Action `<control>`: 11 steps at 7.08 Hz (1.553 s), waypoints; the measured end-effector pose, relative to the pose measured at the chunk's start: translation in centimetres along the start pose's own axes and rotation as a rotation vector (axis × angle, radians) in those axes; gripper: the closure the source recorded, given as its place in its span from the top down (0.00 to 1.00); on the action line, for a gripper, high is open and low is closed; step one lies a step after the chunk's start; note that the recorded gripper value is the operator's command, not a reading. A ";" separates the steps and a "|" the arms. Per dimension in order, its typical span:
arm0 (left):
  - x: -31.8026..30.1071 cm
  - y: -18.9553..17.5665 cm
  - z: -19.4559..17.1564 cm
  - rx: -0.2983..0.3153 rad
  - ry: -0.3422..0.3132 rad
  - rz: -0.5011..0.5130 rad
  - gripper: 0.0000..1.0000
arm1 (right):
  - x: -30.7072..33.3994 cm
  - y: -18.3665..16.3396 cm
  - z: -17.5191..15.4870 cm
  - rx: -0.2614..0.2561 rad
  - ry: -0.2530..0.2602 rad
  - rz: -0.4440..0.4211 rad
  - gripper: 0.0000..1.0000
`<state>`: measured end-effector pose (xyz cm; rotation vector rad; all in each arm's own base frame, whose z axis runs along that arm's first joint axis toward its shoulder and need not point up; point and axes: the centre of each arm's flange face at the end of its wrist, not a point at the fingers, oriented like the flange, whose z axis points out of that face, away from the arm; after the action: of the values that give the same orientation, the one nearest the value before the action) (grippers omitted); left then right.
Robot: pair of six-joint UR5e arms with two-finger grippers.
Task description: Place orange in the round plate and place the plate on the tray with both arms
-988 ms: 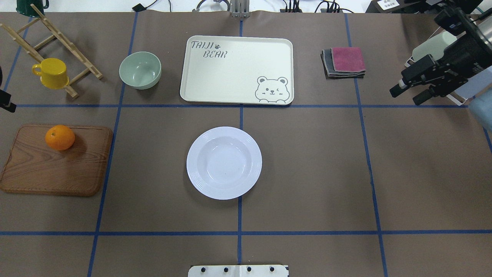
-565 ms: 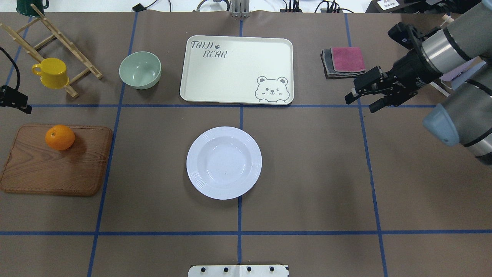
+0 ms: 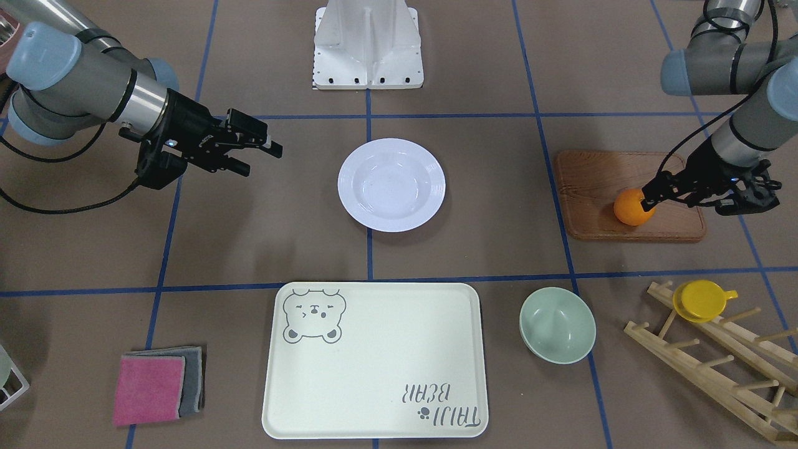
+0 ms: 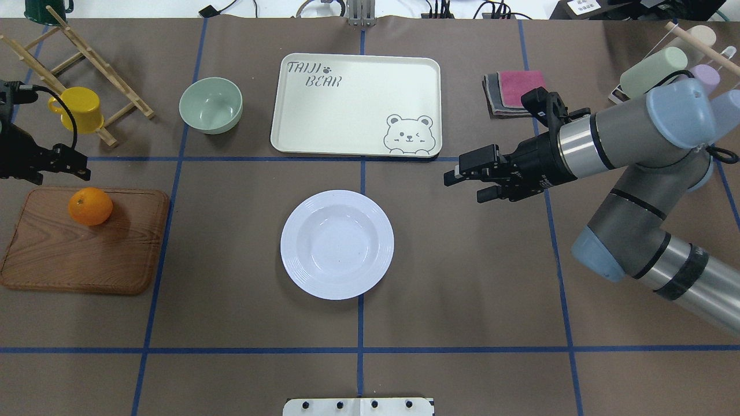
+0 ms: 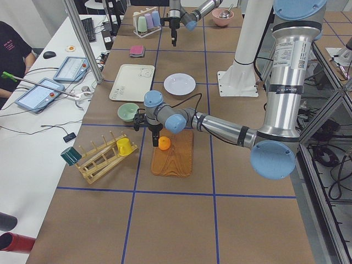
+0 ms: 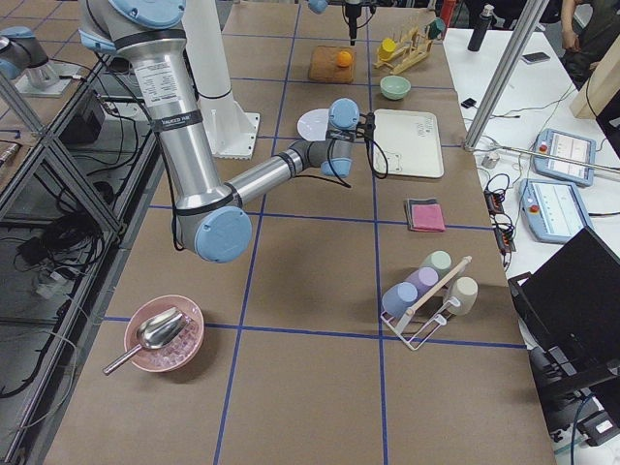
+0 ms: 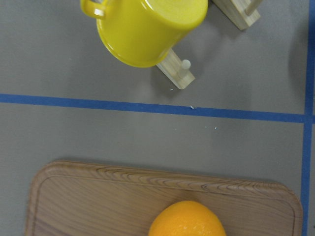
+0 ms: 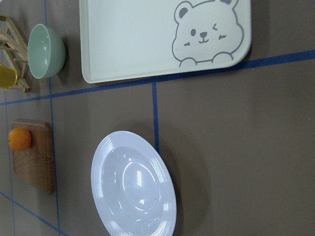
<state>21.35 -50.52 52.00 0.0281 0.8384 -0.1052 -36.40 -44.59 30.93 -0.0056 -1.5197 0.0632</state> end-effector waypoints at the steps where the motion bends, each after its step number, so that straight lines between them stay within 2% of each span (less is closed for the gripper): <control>1: 0.3 0.2 0.9 -0.004 0.006 -0.011 0.97 | 0.0 0.6 0.7 0.002 -0.010 -0.001 0.99; 6: 1.1 1.9 4.2 -0.039 -0.015 -0.036 0.96 | 0.4 1.3 1.5 -0.006 -0.010 0.001 0.99; 7: 1.2 2.2 4.8 -0.042 -0.025 -0.033 0.91 | 0.4 1.3 1.6 -0.007 -0.010 0.001 0.99; 8: 1.2 2.3 5.2 -0.042 -0.031 -0.033 0.78 | 0.4 1.3 1.7 -0.007 -0.010 0.001 0.99; 9: 1.4 2.4 5.3 -0.042 -0.030 -0.044 0.70 | 0.4 1.5 2.0 -0.002 -0.011 -0.001 0.99; 11: 2.6 2.4 4.8 -0.038 -0.018 -0.068 0.72 | 0.3 2.8 3.8 0.040 -0.054 -0.024 0.99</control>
<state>26.88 -48.68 53.29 -0.0369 0.8237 -0.1534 -40.29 -41.95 31.35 0.0465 -1.5723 0.0750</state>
